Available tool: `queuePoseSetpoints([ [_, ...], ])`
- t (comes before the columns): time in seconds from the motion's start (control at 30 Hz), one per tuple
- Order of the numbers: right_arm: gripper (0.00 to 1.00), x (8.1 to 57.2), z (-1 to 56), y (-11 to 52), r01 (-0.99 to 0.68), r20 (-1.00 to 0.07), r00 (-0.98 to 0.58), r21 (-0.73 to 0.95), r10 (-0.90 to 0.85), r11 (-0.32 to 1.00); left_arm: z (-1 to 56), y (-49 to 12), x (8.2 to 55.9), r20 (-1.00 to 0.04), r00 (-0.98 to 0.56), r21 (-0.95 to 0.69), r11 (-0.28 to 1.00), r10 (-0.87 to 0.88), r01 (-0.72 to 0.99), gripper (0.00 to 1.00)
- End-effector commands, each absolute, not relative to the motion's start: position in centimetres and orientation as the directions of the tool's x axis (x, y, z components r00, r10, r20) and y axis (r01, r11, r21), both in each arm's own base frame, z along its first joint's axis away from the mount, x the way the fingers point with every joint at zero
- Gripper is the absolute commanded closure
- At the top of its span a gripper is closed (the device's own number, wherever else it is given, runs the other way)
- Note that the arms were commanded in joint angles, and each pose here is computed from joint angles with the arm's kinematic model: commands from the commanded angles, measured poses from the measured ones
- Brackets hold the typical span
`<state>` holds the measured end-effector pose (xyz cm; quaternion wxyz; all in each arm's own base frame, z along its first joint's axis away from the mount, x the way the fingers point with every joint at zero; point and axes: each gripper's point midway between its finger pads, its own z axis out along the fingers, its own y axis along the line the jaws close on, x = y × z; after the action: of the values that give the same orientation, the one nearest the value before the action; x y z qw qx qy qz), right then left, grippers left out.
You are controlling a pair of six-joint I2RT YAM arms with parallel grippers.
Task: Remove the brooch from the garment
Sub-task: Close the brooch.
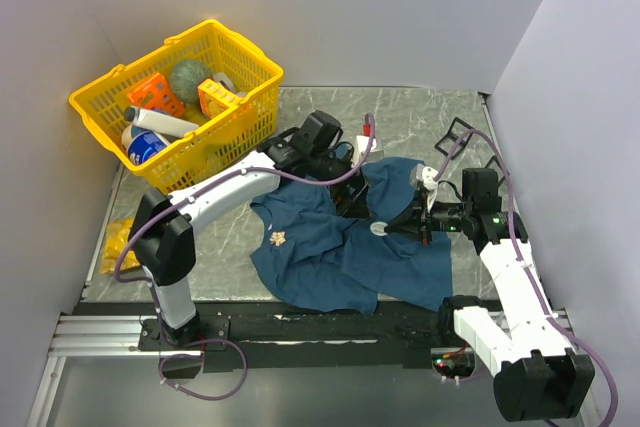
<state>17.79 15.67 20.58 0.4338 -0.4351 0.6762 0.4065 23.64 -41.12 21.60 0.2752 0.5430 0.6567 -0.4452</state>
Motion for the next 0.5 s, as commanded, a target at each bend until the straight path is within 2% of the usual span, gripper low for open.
queuePoseSetpoints([
  [0.0,1.00,18.4,21.4,15.6,-0.944,-0.950,-0.215,0.143,-0.227,0.296,24.3,-42.5,23.5,-0.884,-0.239,-0.269,-0.020,0.402,0.963,0.04],
  [0.47,1.00,18.6,21.6,15.5,-0.940,-0.950,-0.220,0.145,-0.223,0.310,23.5,-43.6,20.5,-0.874,-0.218,-0.291,-0.108,0.433,0.951,0.01],
])
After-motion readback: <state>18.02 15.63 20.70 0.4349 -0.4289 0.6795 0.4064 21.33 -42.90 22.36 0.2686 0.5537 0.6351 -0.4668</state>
